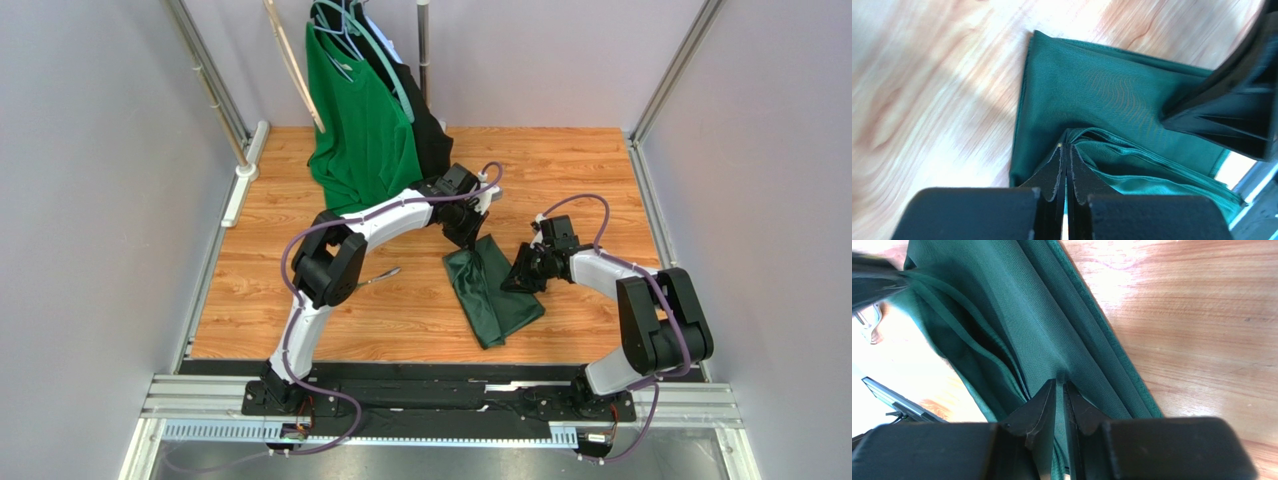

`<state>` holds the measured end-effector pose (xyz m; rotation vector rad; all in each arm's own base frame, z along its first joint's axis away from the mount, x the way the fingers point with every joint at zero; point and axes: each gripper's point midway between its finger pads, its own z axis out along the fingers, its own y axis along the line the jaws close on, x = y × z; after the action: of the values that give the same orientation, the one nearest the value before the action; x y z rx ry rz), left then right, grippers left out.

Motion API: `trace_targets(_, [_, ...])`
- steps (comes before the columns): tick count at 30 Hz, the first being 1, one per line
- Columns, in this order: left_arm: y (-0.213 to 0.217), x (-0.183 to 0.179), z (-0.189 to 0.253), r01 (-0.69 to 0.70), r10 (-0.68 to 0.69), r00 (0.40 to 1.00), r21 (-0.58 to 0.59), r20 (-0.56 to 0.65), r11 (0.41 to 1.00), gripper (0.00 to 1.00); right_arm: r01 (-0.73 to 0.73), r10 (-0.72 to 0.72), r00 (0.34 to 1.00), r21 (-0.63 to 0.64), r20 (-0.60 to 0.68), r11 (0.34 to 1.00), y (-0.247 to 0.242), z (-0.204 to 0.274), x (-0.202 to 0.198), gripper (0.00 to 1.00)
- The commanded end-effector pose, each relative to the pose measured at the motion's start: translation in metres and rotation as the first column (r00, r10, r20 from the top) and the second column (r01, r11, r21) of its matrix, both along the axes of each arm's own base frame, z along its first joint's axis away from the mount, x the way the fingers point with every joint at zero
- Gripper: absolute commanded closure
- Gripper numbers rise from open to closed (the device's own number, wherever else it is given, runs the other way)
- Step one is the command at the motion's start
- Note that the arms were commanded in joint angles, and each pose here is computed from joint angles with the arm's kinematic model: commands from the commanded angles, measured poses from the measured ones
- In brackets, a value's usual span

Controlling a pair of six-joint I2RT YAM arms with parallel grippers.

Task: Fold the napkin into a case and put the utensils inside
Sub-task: Fold the lower triangle-folded napkin at the center of the board.

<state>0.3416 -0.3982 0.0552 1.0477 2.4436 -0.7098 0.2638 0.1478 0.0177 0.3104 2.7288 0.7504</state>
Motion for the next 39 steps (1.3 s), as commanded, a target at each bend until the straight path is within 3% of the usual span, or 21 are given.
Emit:
trace_targets(1, [0.005, 0.019, 0.068, -0.086, 0.095, 0.990, -0.087, 0.108, 0.993, 1.00, 0.038, -0.041, 0.998, -0.069, -0.043, 0.997, -0.012, -0.020, -0.005, 0.82])
trace_targets(11, [0.019, 0.001, 0.056, -0.116, 0.118, 0.992, -0.058, 0.037, 0.992, 1.00, 0.054, -0.057, 0.997, -0.062, -0.053, 0.997, -0.010, -0.021, -0.005, 0.83])
trace_targets(23, [0.018, -0.009, 0.061, -0.104, 0.106, 0.994, -0.104, 0.022, 0.989, 1.00, -0.025, 0.020, 0.988, 0.036, 0.155, 0.999, 0.018, 0.051, 0.055, 0.80])
trace_targets(35, [0.018, -0.008, 0.059, -0.115, 0.117, 0.993, -0.096, 0.013, 0.989, 1.00, -0.053, 0.045, 0.990, 0.054, 0.135, 0.997, 0.047, 0.030, 0.104, 0.85])
trace_targets(39, [0.024, -0.008, 0.056, -0.140, 0.141, 0.990, -0.066, 0.006, 0.988, 1.00, -0.002, 0.004, 0.996, -0.025, 0.092, 1.000, 0.035, 0.005, 0.110, 0.86])
